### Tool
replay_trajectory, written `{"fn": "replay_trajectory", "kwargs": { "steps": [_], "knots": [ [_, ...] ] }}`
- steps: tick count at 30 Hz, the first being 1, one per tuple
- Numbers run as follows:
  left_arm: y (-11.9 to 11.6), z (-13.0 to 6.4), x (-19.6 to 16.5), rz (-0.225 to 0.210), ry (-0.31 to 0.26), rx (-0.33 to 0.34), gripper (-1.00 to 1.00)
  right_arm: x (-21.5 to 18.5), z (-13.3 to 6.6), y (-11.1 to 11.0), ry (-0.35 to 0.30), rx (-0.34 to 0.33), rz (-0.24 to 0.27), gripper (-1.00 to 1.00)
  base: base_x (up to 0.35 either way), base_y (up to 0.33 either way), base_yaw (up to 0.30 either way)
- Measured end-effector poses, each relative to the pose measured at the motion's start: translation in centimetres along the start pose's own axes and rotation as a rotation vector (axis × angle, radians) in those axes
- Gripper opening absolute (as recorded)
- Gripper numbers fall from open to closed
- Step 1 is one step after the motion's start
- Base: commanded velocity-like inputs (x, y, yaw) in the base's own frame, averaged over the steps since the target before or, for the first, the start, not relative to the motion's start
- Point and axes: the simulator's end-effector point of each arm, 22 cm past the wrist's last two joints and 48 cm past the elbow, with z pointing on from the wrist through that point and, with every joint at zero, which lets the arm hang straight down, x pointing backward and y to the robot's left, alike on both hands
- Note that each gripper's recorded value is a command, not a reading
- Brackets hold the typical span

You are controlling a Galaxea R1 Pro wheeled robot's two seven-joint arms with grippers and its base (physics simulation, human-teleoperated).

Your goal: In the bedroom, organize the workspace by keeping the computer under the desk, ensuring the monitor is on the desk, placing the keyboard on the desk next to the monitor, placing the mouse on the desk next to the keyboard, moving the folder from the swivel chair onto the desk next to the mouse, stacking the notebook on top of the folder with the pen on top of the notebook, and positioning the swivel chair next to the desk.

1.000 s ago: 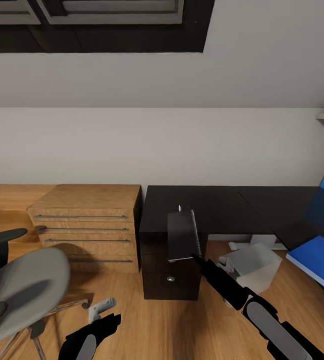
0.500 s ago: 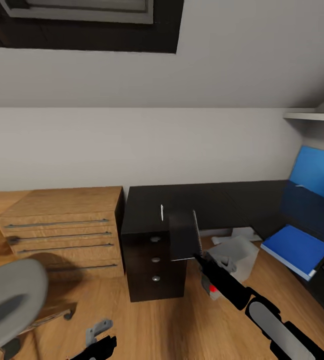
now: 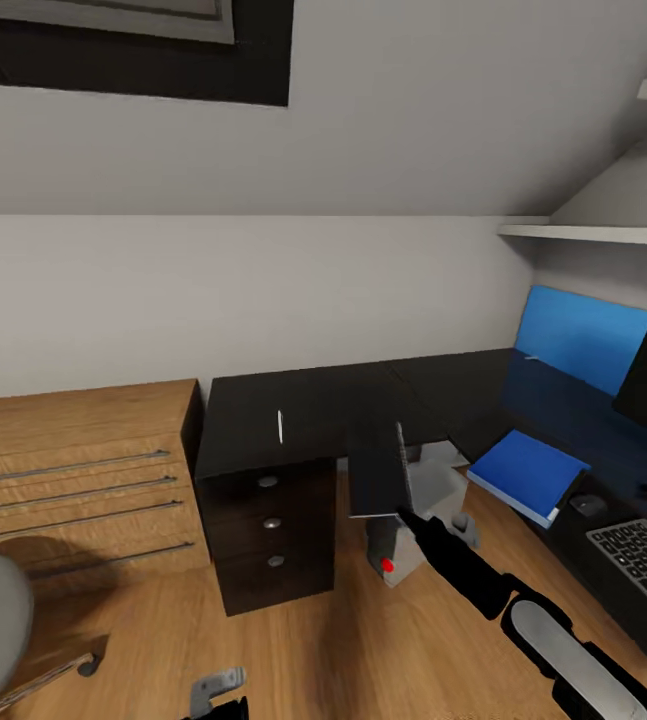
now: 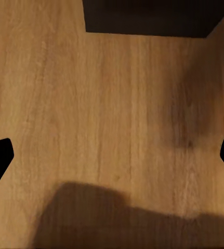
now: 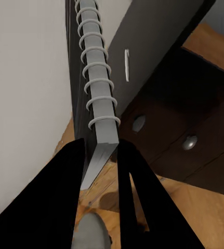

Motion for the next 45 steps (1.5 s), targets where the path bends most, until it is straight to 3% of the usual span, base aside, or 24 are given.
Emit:
{"fn": "replay_trajectory", "kwargs": {
  "steps": [4,7,17,24,29,39,43,45],
  "knots": [
    [1.0,0.3,2.0,0.017,0.036,-0.021,1.00,-2.5,-1.1,-0.1,-0.021,-0.018,0.089,-1.00,0.000,0.000,-0.298],
    [1.1,0.4,2.5,0.022,0.046,-0.025,1.00,-2.5,-1.3,0.4,-0.005,-0.036,0.125,-1.00,0.000,0.000,-0.298],
    [1.1,0.4,2.7,0.025,0.049,-0.025,1.00,-4.0,-1.6,0.9,0.001,-0.058,0.177,-1.00,0.000,0.000,-0.298],
    [0.8,0.4,1.6,0.006,-0.008,-0.021,1.00,-4.4,-1.7,0.6,-0.005,-0.052,0.185,-1.00,0.000,0.000,-0.298],
    [0.6,0.3,1.4,0.002,-0.019,-0.019,1.00,-4.7,-1.9,0.3,-0.009,-0.046,0.178,-1.00,0.019,0.000,-0.266],
    [0.7,0.4,3.5,0.043,0.015,-0.021,1.00,-5.2,-2.0,0.0,-0.021,-0.033,0.167,-1.00,0.168,-0.029,-0.039],
    [0.8,0.4,3.7,0.045,0.018,-0.023,1.00,-6.6,-2.1,-0.2,-0.090,-0.026,0.164,-1.00,0.023,-0.006,-0.001],
    [0.8,0.4,3.7,0.046,0.019,-0.023,1.00,-8.1,-2.2,-0.6,-0.161,-0.018,0.161,-1.00,0.010,-0.003,-0.001]
  ]
}}
